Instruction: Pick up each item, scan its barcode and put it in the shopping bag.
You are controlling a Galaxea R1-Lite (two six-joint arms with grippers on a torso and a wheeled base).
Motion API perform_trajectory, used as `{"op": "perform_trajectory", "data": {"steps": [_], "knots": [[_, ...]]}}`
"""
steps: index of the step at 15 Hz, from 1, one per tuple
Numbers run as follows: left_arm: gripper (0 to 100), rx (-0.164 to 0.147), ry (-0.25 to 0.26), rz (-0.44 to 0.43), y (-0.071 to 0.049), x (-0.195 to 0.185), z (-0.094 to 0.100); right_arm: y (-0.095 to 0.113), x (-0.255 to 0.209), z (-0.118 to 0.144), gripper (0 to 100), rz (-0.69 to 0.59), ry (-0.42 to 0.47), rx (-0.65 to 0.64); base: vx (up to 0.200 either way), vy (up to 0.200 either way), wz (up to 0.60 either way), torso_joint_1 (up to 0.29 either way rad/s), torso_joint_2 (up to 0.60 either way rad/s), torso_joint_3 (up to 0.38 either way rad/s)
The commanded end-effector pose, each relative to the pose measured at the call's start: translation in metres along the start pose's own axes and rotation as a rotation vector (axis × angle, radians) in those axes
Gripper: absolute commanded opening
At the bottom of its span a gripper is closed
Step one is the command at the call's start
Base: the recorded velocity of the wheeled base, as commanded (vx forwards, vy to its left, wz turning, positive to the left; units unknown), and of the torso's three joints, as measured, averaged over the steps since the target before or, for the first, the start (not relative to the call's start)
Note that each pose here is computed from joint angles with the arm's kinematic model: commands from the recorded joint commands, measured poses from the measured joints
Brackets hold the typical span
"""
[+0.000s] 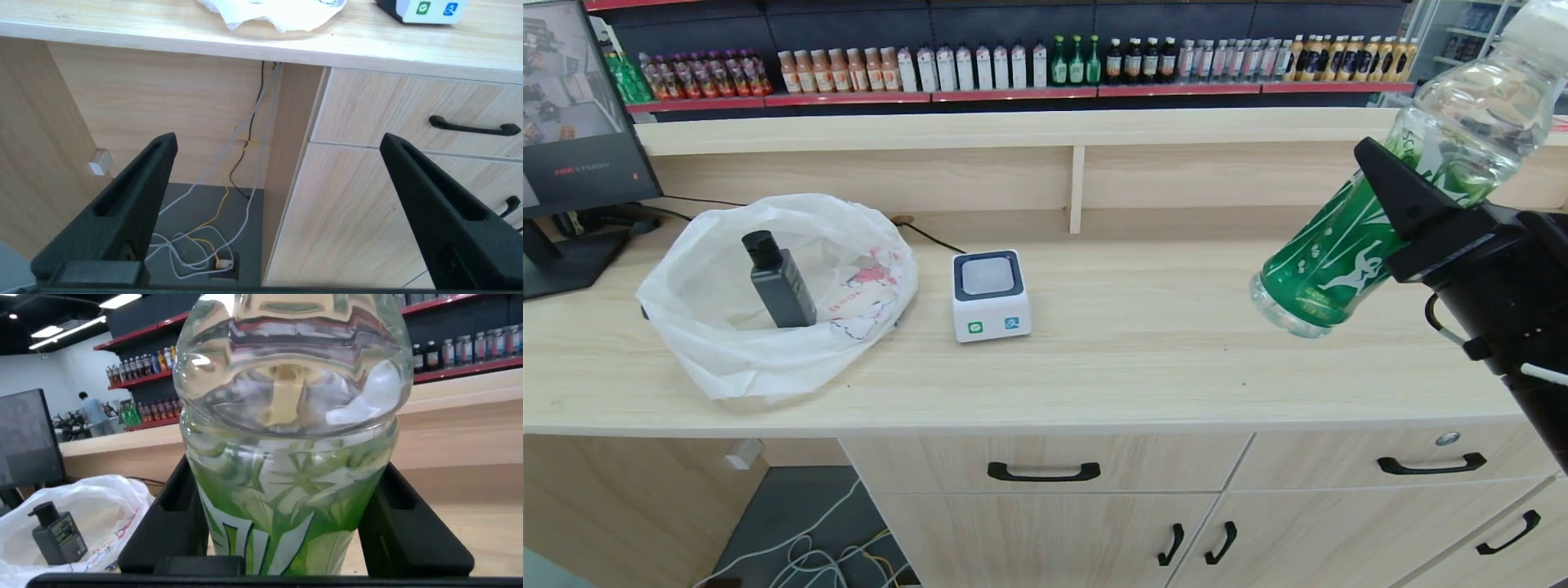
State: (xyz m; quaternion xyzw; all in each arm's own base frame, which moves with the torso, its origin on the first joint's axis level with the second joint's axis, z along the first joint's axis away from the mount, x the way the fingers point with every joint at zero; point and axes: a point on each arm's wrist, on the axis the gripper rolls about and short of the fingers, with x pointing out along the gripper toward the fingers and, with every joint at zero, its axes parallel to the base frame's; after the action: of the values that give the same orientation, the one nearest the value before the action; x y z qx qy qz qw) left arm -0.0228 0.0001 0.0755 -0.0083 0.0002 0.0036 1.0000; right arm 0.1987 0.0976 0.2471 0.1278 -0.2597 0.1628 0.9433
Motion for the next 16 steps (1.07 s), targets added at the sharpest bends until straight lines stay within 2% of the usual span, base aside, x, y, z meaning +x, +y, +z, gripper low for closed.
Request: {"op": "perform_trajectory", "data": {"steps": [1, 13, 16], "knots": [[100, 0.0, 0.0, 0.0, 0.0, 0.0, 0.0, -0.0004, -0.0009, -0.0037, 0, -0.001, 0.017, -0.002, 0.0, 0.2, 0.0, 0.022, 0.01, 0.002], [100, 0.001, 0.0, 0.0, 0.0, 0.0, 0.0, -0.0013, 0.0056, -0.0098, 0, -0.005, 0.025, 0.025, 0.0, 0.2, 0.0, 0.002, 0.0, 0.001], [100, 0.004, 0.0, 0.0, 0.0, 0.0, 0.0, 0.0001, 0.0065, -0.0119, 0, -0.001, 0.031, 0.058, 0.0, 0.0, 0.0, 0.0, 0.0, 0.0]]}}
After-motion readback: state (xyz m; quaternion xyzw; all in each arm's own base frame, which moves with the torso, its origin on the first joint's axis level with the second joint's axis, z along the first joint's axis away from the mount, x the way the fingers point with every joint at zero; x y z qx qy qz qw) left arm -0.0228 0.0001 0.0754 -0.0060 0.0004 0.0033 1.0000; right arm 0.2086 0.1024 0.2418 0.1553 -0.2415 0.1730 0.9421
